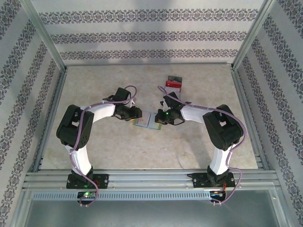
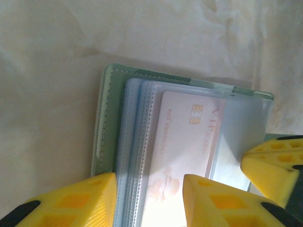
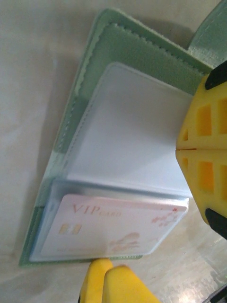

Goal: Take the credit cards out of the card holder

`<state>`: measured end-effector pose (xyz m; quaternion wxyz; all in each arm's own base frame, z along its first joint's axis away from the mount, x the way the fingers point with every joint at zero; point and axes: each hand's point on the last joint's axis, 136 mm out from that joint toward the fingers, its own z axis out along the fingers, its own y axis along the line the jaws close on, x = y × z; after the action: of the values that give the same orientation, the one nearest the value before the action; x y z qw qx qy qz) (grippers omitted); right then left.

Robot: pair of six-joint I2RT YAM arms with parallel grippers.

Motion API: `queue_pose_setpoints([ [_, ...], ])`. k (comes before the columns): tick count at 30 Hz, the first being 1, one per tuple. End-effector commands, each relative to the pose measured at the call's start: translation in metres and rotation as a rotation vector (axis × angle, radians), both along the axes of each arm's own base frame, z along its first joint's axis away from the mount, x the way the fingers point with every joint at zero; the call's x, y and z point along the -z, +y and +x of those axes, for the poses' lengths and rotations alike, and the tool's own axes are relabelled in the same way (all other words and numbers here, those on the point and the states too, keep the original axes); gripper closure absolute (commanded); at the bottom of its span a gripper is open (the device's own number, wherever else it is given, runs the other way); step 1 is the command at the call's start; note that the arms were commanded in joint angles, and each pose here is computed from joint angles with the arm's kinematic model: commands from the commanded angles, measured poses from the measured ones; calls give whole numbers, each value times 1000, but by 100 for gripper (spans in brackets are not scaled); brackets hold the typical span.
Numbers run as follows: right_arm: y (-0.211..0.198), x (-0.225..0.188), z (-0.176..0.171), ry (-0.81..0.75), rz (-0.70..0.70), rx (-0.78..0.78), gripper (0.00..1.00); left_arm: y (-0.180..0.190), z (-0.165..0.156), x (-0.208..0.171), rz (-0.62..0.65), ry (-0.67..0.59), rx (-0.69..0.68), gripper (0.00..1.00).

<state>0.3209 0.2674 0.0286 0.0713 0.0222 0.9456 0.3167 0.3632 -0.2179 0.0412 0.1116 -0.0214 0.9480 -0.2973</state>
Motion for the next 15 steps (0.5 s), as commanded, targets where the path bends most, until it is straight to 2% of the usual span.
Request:
queue_pose_setpoints([
  [1,-4,11,-4,7,-12,-12,100,3,4,-21,-8,-42,2,58],
  [7,-5,19,-8,19,-18,-10,100,-7,7,-35,-70,-60,10,65],
  [15,-7,22,-8,19,-21,-10,100,-18,10,-22,-126,-23,32,78],
])
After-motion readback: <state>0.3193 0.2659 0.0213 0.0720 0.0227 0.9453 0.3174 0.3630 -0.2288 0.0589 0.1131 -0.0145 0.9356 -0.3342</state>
